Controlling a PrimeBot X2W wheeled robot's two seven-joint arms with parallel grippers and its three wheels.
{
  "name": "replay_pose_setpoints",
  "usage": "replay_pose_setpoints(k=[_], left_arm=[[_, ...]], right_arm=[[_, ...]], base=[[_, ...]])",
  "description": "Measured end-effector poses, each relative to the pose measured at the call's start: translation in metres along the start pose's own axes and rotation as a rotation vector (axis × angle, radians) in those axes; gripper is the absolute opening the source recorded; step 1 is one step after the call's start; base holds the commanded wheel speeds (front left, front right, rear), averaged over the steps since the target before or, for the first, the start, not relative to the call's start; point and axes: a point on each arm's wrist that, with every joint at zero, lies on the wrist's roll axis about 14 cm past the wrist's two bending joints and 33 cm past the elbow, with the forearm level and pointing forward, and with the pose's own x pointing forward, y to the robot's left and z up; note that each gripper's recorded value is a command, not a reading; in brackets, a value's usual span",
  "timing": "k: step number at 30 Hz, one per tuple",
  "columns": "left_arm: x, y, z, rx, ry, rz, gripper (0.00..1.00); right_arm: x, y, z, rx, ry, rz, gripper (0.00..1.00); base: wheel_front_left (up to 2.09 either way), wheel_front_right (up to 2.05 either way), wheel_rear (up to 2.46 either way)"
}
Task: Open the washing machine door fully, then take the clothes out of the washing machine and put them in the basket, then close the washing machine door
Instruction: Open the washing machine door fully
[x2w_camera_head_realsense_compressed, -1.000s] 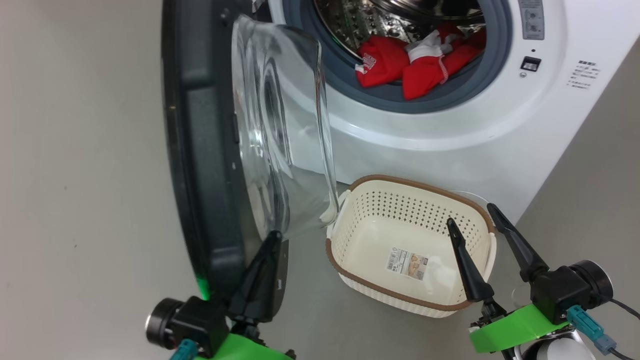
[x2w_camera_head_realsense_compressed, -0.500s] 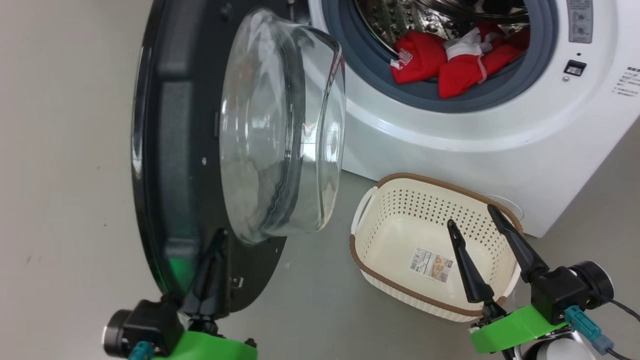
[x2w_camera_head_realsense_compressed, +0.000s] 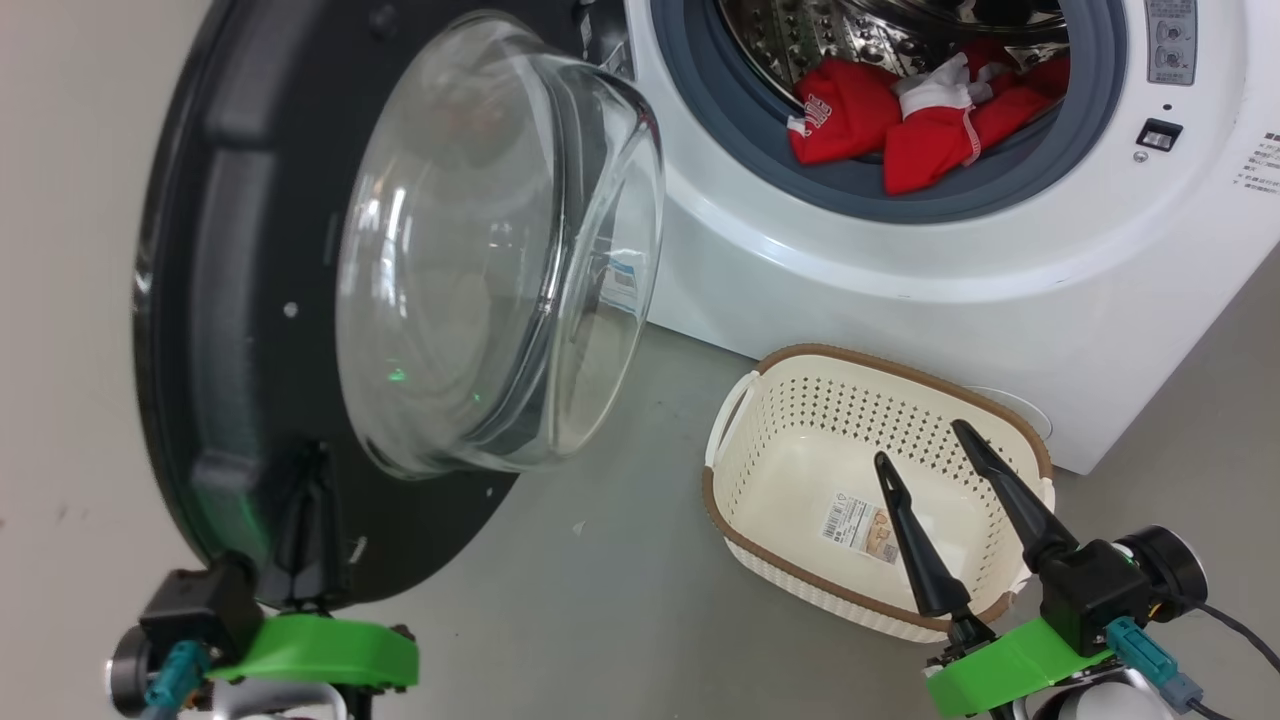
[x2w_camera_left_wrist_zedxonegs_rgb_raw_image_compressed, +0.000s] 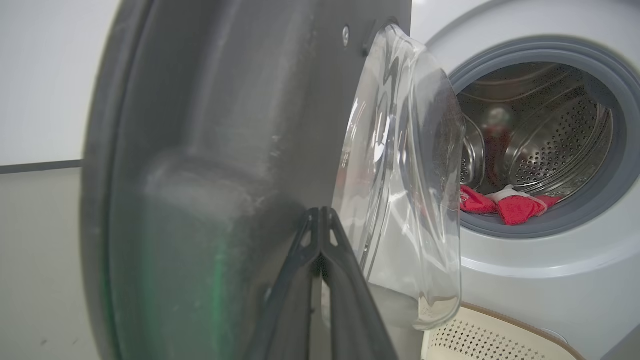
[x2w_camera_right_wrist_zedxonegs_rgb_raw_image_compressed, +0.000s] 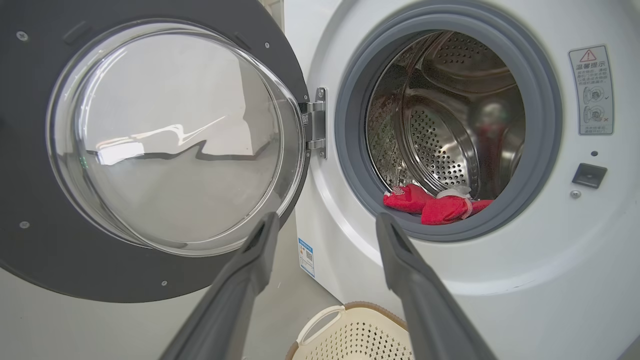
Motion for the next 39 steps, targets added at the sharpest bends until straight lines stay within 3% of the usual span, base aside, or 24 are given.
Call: replay_pose_setpoints(k=[12,39], left_arm=[[0.021,0.039,-0.003,0.011,0.018,0.116,0.0],[0.066,0.09,-0.001,-0.017,0.042,0.266,0.0]], right_arm=[[-0.001,0.001,-0.004,-0.008,0.011,0.007,1.0],[-0.001,-0.007,-0.019,-0.03,0.042,-0.004,1.0]], base=[[0.0,0.0,0.0],[0.0,0.0,0.0]])
